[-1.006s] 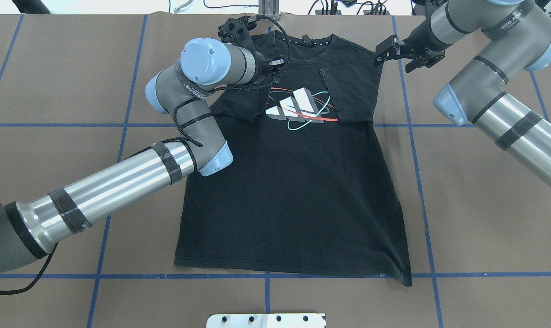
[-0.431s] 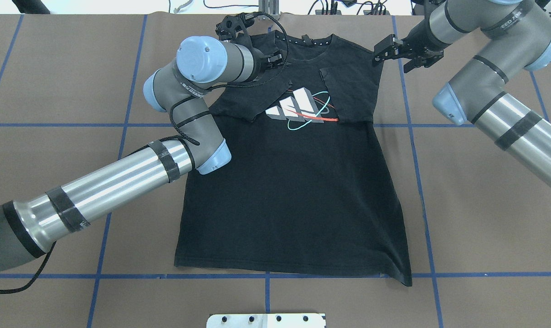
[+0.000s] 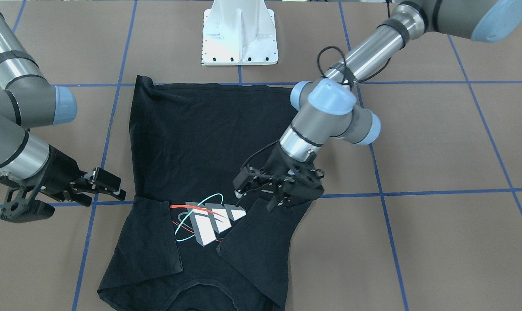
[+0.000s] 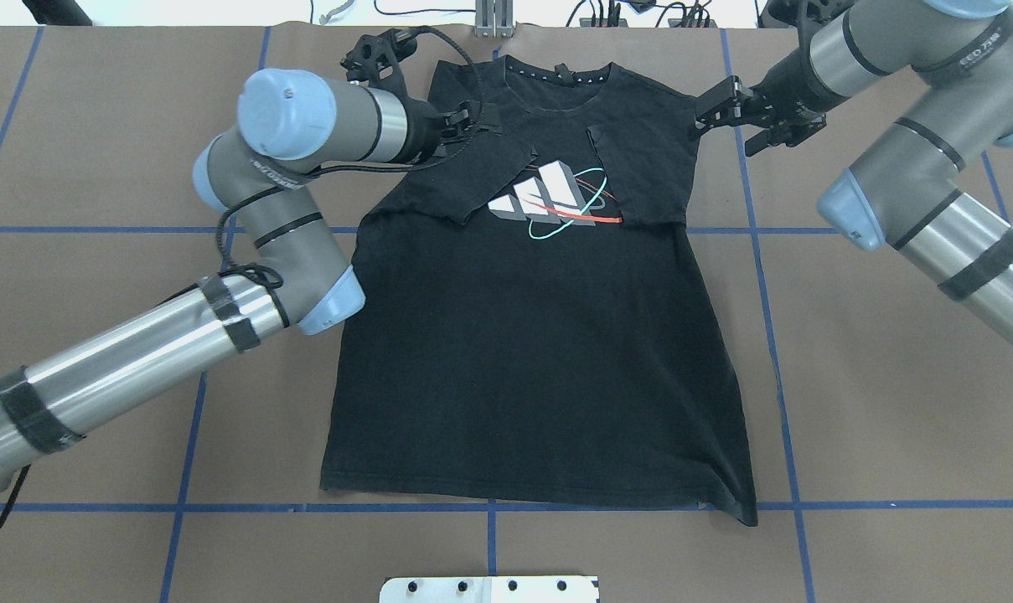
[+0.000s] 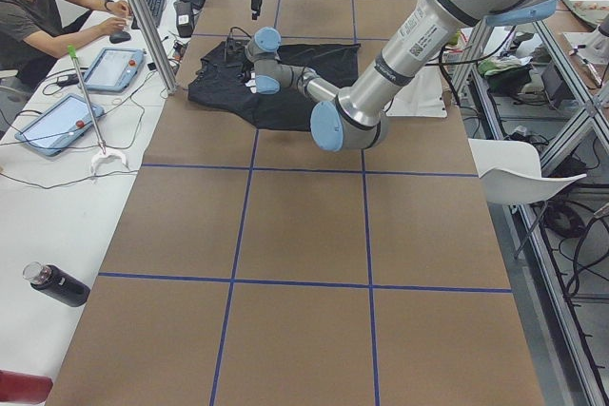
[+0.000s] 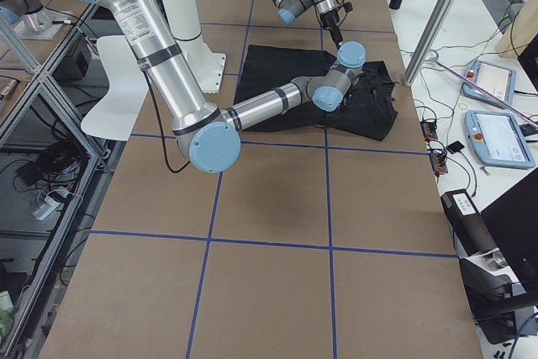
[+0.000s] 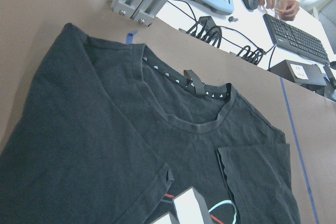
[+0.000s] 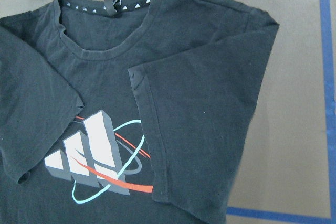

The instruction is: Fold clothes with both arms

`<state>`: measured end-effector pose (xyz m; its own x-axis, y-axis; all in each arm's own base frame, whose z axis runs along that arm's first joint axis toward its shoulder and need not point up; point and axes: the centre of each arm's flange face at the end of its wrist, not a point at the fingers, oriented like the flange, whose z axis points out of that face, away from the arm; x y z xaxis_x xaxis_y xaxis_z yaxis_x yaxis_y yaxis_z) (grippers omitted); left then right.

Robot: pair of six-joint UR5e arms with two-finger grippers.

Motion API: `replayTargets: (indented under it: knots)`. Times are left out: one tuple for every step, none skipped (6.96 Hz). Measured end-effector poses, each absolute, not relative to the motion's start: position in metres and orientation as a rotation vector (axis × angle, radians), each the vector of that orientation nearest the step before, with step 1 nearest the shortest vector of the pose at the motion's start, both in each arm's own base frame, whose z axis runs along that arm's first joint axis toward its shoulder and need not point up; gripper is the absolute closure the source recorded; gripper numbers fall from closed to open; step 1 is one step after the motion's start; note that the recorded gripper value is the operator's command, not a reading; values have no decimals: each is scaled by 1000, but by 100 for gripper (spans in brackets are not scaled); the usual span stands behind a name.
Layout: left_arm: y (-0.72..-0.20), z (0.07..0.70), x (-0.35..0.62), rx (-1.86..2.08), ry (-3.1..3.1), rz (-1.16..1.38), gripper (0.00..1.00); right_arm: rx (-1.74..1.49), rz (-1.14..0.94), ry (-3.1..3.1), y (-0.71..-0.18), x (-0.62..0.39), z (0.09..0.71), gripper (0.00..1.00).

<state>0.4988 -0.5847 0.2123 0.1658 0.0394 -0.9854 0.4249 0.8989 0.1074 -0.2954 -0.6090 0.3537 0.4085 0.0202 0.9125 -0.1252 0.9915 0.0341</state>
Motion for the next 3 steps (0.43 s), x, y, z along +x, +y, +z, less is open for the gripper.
replayTargets:
  knots:
    - [-561,221,469,352,1389,-255,0,62,121,-1162,-588,-292,357,0]
    - [-535,223,442,302,1370,-240,0,15,148,-1174,-560,-290,362,0]
    - [-508,229,413,273,1354,-235,0,-28,159,-1177,-523,-288,372,0]
